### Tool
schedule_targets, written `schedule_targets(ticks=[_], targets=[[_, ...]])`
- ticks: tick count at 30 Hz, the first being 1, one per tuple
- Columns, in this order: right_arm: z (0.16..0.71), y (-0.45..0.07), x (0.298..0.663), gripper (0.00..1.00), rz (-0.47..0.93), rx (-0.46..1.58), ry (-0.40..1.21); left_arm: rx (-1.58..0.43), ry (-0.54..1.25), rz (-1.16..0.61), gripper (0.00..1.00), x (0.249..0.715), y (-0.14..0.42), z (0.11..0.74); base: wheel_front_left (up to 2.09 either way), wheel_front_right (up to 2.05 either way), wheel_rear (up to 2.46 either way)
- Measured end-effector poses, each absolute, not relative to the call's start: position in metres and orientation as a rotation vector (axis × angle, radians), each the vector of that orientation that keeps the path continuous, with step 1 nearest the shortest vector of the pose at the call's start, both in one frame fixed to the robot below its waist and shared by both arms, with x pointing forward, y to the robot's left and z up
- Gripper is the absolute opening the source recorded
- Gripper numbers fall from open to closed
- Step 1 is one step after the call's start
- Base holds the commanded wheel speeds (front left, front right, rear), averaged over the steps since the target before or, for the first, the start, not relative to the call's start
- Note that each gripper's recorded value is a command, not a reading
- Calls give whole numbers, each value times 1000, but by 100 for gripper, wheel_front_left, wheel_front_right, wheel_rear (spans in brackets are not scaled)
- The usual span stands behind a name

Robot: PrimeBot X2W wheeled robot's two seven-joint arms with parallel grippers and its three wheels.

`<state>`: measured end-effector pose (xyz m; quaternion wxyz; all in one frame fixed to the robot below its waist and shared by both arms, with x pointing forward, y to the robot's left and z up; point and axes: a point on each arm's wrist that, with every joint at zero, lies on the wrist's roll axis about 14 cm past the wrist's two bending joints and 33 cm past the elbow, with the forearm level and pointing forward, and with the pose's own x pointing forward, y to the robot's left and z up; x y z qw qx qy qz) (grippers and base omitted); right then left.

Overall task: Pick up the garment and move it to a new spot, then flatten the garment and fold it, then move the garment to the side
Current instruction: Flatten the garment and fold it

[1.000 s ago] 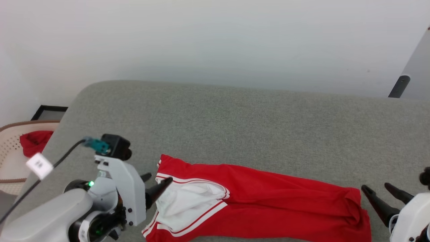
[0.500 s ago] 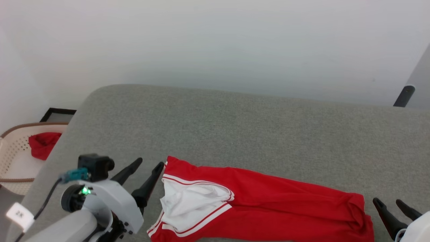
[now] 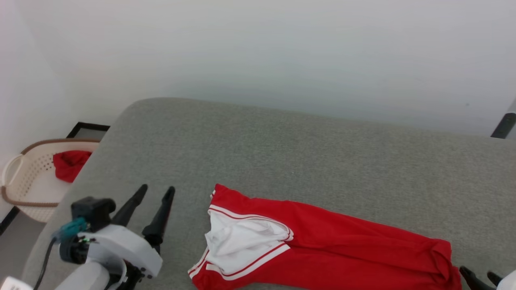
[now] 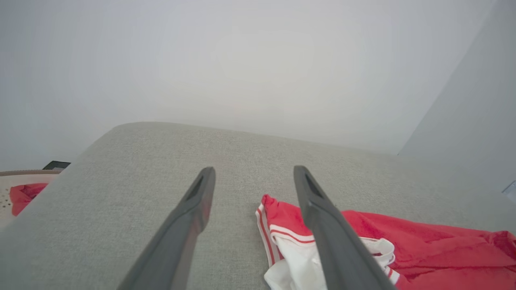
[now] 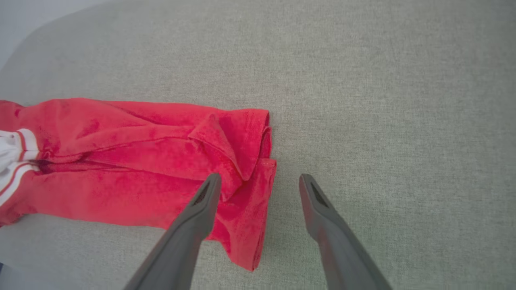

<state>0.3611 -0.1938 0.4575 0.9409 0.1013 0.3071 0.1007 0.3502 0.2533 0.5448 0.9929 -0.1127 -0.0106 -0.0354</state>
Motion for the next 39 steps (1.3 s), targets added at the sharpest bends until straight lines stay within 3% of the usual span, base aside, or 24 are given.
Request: schedule_targets(ticks=[13, 27, 28, 29, 30, 39], targets=[[424, -184, 378, 100, 224, 173, 799, -238, -104, 102, 100, 331, 293, 534, 0, 0, 0], [373, -161, 402, 100, 263, 164, 984, -272, -52, 213, 100, 328, 307, 500, 0, 0, 0], [371, -159, 402, 67, 268, 164, 1005, -276, -53, 225, 100, 327, 309, 500, 0, 0, 0], [369, -158, 403, 16, 274, 158, 1021, -276, -52, 233, 100, 327, 310, 499, 0, 0, 0], [368, -157, 403, 0, 282, 147, 1034, -275, -51, 239, 100, 326, 311, 498, 0, 0, 0], [373, -144, 400, 0, 327, 210, 1095, -317, -78, 247, 100, 329, 309, 502, 0, 0, 0]])
